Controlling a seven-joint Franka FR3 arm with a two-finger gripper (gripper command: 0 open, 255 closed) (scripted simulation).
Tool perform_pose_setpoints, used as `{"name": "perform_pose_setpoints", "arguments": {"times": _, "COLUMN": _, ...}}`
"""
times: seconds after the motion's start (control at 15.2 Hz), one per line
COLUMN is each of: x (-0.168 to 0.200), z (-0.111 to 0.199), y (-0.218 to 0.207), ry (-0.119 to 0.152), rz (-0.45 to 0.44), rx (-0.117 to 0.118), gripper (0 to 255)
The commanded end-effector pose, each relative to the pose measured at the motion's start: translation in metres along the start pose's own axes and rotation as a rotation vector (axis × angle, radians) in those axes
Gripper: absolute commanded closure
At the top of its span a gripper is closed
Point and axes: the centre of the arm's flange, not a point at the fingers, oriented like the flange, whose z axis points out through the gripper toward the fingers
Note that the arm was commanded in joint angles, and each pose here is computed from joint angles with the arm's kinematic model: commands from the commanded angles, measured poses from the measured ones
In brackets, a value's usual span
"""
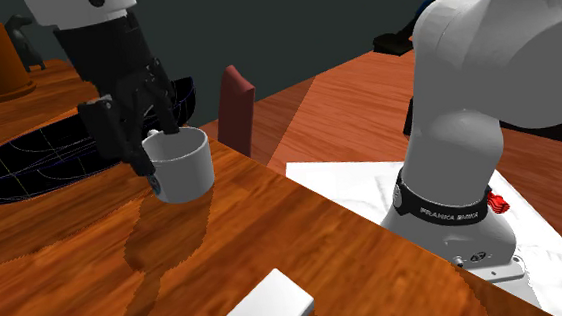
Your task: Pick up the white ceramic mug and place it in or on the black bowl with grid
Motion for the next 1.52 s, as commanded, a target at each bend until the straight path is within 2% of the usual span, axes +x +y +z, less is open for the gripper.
{"name": "perform_pose_setpoints", "arguments": {"times": 0.0, "x": 0.006, "z": 0.011, "y": -0.002, "ry": 0.006, "rz": 0.006, "rx": 0.002, "gripper": 0}}
{"name": "perform_pose_setpoints", "arguments": {"times": 0.4, "x": 0.006, "z": 0.046, "y": -0.002, "ry": 0.006, "rz": 0.006, "rx": 0.002, "gripper": 0}}
{"name": "perform_pose_setpoints", "arguments": {"times": 0.92, "x": 0.006, "z": 0.046, "y": -0.002, "ry": 0.006, "rz": 0.006, "rx": 0.002, "gripper": 0}}
{"name": "perform_pose_setpoints", "arguments": {"times": 0.99, "x": 0.006, "z": 0.046, "y": -0.002, "ry": 0.006, "rz": 0.006, "rx": 0.002, "gripper": 255}}
{"name": "perform_pose_setpoints", "arguments": {"times": 1.45, "x": 0.006, "z": 0.046, "y": -0.002, "ry": 0.006, "rz": 0.006, "rx": 0.002, "gripper": 255}}
